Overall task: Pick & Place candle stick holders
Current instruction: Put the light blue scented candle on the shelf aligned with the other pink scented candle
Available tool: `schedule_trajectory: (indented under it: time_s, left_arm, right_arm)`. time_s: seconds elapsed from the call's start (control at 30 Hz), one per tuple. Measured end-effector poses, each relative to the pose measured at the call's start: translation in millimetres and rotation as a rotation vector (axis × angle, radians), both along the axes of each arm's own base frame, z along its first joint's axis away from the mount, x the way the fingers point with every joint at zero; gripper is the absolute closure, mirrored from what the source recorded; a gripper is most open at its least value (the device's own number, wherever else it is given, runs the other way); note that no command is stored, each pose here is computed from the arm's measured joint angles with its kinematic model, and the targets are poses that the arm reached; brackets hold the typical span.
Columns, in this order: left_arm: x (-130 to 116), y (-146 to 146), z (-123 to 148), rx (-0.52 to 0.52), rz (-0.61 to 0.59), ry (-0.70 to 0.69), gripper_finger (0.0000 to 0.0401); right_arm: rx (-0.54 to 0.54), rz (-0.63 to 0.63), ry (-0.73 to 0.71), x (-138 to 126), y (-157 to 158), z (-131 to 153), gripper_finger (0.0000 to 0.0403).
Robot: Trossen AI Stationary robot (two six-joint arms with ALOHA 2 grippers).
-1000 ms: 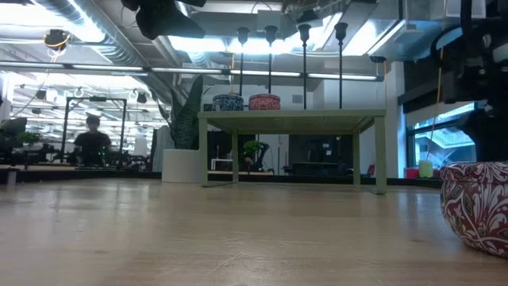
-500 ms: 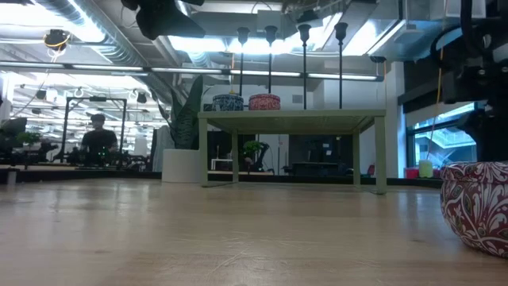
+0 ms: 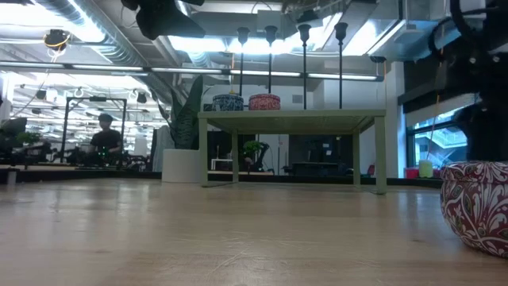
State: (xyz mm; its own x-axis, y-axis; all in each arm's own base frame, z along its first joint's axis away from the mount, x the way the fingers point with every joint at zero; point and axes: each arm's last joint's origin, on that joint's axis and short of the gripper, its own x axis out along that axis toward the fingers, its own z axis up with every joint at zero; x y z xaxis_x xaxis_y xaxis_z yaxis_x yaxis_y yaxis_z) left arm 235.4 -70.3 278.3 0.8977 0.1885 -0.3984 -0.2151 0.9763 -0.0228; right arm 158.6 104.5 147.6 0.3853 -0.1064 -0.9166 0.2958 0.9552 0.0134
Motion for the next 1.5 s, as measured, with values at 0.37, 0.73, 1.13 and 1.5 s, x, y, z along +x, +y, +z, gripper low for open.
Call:
schedule_trajectory:
  time_s: [0.37,0.73,1.13,1.5]
  left_arm:
    - [0.0,0.1,0.0,0.023,-0.01,0.005,0.0038]
    - [0.0,0.0,0.0,0.023,-0.01,0.004,0.0038]
    - [-0.1,0.0,-0.1,0.024,-0.01,0.007,0.0038]
    - [-0.8,0.3,-1.8,0.031,-0.011,0.027,0.0038]
  right_arm:
    - [-0.008,-0.113,-0.258,34.4,9.7,51.2,0.0099]
    - [-0.197,-0.268,-0.499,73.9,-20.1,104.1,0.0105]
    - [-0.264,-0.392,-0.543,98.9,-74.7,110.2,0.01]
    - [-0.272,-0.484,-0.564,122.4,-107.4,97.8,0.0099]
